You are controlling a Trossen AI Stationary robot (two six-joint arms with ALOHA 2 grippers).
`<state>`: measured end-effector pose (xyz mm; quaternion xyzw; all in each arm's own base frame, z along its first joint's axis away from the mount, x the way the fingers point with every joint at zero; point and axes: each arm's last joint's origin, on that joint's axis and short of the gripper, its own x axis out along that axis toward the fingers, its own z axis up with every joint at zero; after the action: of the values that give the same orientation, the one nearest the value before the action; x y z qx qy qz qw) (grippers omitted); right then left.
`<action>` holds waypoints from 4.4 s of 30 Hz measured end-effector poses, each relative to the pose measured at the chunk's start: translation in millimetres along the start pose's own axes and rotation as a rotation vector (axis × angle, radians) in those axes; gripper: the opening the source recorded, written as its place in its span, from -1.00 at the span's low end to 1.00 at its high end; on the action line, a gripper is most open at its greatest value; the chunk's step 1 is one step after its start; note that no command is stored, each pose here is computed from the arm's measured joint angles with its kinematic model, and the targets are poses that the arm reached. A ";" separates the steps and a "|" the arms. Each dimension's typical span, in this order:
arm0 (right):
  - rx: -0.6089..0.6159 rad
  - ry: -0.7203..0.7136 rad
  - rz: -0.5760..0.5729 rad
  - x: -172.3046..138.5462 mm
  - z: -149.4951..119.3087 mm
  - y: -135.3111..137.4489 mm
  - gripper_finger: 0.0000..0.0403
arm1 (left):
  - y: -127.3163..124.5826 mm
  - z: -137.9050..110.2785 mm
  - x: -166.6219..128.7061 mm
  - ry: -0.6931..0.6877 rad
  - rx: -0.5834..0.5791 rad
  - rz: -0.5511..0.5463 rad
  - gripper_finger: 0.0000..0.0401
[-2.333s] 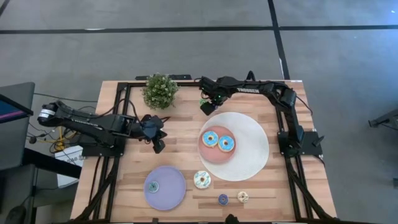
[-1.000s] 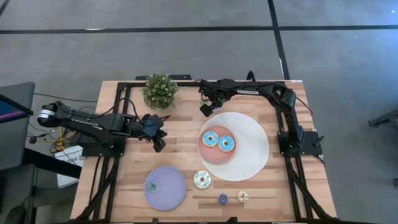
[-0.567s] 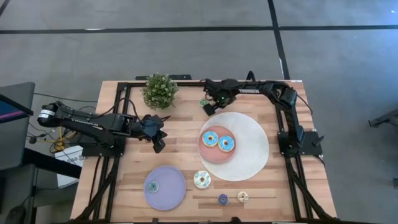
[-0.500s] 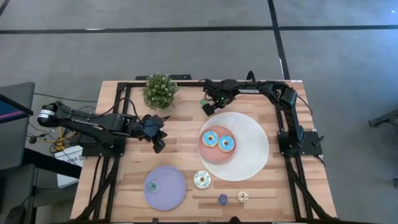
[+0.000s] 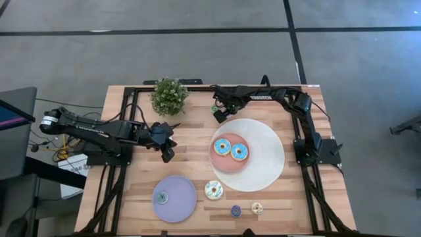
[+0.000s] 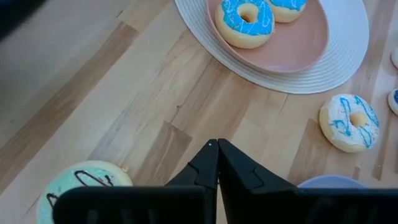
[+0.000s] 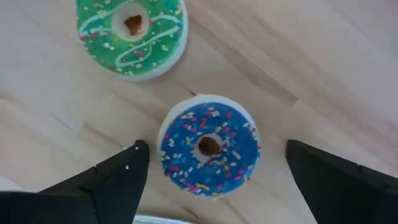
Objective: Pick & Place donuts
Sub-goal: Put the small blue donut on the purple plate
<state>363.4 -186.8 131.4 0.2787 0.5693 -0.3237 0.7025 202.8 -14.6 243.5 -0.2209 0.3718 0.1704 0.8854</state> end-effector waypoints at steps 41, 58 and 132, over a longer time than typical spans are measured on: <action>0.010 -0.020 0.002 -6.7 -1.2 8.3 0.42 | -0.3 -0.5 0.0 0.011 0.012 -0.011 -1.00; 0.016 -0.011 0.017 -7.4 -1.6 8.6 0.07 | -0.3 -0.5 0.0 0.011 0.011 -0.012 -1.00; -0.497 -0.232 0.596 -42.4 -136.3 338.1 0.06 | 64.9 -70.1 -73.7 -0.432 0.318 -0.264 -1.00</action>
<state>534.0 137.4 153.9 0.2147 0.4414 0.0124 0.8712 82.6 -6.3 236.5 -0.0843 0.1649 0.0365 0.9820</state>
